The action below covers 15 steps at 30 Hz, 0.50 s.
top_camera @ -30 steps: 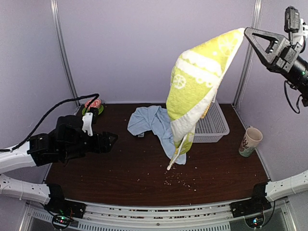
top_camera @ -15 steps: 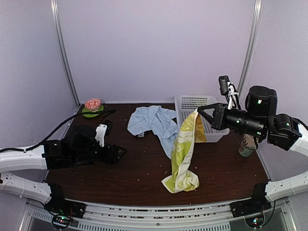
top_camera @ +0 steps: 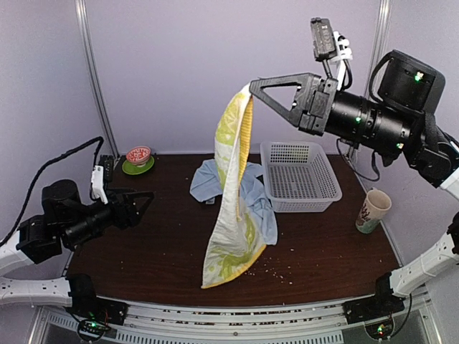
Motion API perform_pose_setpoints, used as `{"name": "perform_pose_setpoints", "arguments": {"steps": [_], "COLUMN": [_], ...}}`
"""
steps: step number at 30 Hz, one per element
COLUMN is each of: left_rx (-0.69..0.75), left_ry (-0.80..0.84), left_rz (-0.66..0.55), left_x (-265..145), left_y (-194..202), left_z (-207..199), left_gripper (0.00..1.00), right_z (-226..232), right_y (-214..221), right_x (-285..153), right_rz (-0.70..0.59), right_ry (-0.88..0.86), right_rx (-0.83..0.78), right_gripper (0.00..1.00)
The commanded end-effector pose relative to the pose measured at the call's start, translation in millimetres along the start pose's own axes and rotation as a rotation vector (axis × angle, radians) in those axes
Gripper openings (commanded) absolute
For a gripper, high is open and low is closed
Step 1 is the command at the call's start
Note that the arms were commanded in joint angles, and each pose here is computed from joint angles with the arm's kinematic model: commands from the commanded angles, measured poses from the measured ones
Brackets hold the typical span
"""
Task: Roll the towels
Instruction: Adjust the towel at the center of the board.
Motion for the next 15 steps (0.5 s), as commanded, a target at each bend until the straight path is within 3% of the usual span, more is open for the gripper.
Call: {"name": "perform_pose_setpoints", "arguments": {"steps": [1, 7, 15], "left_rx": [0.035, 0.042, 0.029], "left_ry": [-0.045, 0.001, 0.173], "left_rz": [0.025, 0.133, 0.257], "left_x": [1.6, 26.4, 54.6], "left_y": [13.0, 48.8, 95.0], "left_z": [10.7, 2.3, -25.7], "left_gripper": [0.76, 0.76, 0.75], "right_z": [-61.3, -169.5, -238.2], "right_y": [-25.3, 19.8, 104.9], "right_x": [-25.2, -75.1, -107.2], "right_rz": [-0.134, -0.146, -0.029], "right_ry": [0.265, 0.623, 0.852], "right_rx": [-0.007, 0.078, 0.124], "right_gripper": [0.00, 0.00, 0.00]}}
Point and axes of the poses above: each gripper's point midway between its finger pads, its own x axis out along the fingers, its own z axis along the line the jaws close on, y = z × x, the point moved 2 cm from there along -x, back along the fingers, and after that the axes turned 1 degree about x, right-handed, at the moved point
